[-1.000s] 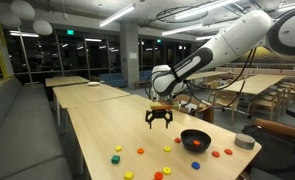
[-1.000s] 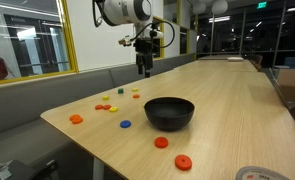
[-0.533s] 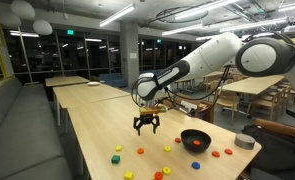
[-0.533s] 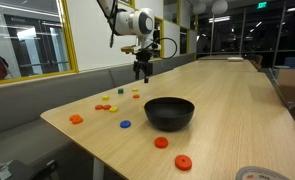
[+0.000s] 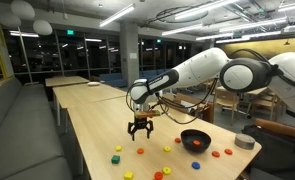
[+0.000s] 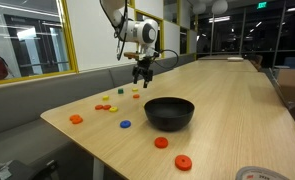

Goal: Pick up some of the objects on the table and put them in the bowl

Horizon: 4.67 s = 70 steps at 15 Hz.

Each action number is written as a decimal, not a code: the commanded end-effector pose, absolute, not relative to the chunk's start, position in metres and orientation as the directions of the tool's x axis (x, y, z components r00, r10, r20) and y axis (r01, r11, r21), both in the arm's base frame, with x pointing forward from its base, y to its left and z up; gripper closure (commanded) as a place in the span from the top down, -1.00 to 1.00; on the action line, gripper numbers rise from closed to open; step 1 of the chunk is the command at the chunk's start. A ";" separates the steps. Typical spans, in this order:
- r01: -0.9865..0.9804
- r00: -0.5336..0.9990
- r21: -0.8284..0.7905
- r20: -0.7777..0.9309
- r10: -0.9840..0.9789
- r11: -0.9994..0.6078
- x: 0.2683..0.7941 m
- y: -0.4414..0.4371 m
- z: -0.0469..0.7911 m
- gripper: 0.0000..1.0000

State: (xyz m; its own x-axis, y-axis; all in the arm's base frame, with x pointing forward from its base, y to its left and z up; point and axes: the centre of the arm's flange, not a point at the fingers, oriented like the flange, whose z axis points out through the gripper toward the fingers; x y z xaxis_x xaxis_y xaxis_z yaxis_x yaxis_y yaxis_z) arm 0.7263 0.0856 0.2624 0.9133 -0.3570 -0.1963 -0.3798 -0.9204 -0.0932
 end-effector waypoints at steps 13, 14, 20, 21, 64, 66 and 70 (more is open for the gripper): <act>-0.314 0.941 -0.012 -0.137 -0.309 -0.949 0.695 0.113 0.217 1.00; -0.317 0.942 0.004 -0.117 -0.316 -0.948 0.694 0.108 0.214 1.00; -0.340 0.940 0.058 -0.007 -0.341 -0.939 0.688 0.098 0.213 1.00; -0.337 0.941 0.060 -0.004 -0.338 -0.940 0.687 0.100 0.213 1.00; -0.733 0.677 0.030 0.127 -0.725 -0.680 0.521 0.030 0.341 -0.63; -0.775 0.630 0.036 0.119 -0.768 -0.631 0.506 0.014 0.335 -0.63; -0.848 0.530 0.035 0.109 -0.841 -0.529 0.486 -0.021 0.328 -0.63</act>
